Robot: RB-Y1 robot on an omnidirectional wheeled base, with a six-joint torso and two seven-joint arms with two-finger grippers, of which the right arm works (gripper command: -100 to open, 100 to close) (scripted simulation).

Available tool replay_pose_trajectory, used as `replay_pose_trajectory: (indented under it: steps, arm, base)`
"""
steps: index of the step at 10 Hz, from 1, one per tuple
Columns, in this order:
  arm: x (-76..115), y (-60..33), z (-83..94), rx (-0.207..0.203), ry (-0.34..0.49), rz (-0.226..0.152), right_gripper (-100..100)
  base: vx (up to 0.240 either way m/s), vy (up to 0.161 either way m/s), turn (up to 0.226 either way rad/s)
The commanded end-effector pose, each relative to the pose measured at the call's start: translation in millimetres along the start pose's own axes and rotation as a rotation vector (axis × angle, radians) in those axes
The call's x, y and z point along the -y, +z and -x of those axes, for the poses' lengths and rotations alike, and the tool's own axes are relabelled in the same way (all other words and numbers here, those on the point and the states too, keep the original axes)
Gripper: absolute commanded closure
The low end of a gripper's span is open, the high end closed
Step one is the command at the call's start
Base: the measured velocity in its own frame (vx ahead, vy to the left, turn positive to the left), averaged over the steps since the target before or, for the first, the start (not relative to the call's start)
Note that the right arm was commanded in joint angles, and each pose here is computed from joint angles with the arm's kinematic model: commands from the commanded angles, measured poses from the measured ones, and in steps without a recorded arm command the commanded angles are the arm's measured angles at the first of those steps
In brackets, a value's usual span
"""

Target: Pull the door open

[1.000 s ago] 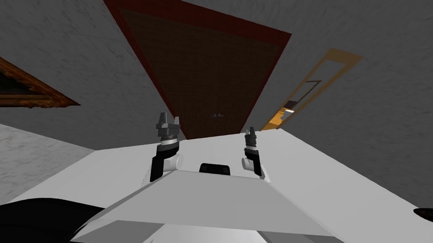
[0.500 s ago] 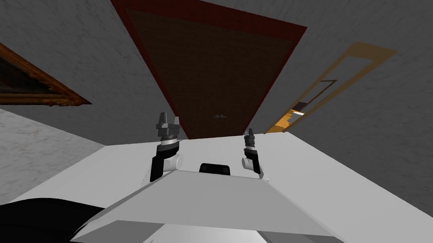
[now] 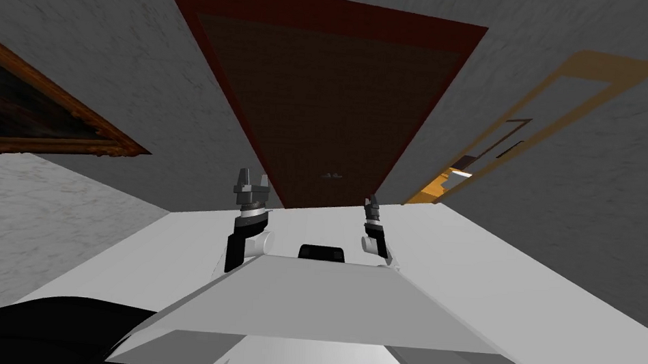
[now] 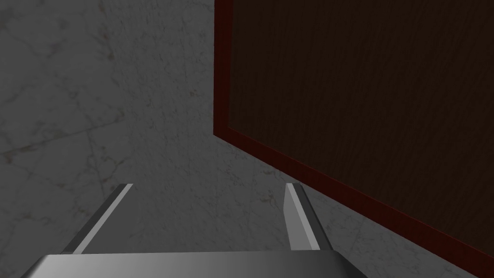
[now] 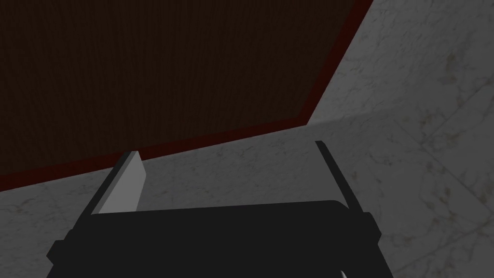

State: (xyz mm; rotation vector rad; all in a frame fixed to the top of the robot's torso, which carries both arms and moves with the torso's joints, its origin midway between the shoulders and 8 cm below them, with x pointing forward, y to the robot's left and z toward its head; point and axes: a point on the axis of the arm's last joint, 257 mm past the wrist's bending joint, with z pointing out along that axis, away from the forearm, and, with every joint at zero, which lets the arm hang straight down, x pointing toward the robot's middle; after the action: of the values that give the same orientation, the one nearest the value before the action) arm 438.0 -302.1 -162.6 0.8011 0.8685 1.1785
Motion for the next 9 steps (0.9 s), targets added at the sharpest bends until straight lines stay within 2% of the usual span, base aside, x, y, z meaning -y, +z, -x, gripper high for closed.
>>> replay_pose_trajectory:
  steps: [1,3,9]
  arm:
    - [12.6,-2.0,1.2,0.002,0.005,-0.021,-100]
    - [28.4,-2.8,4.5,0.006,0.014,-0.045,-100]
    - [72.0,-12.7,11.6,0.017,0.029,-0.127,-100]
  base:
    - [0.058,-0.005,0.115]
    - [0.093,-0.005,0.152]
    - [0.075,-0.005,0.095]
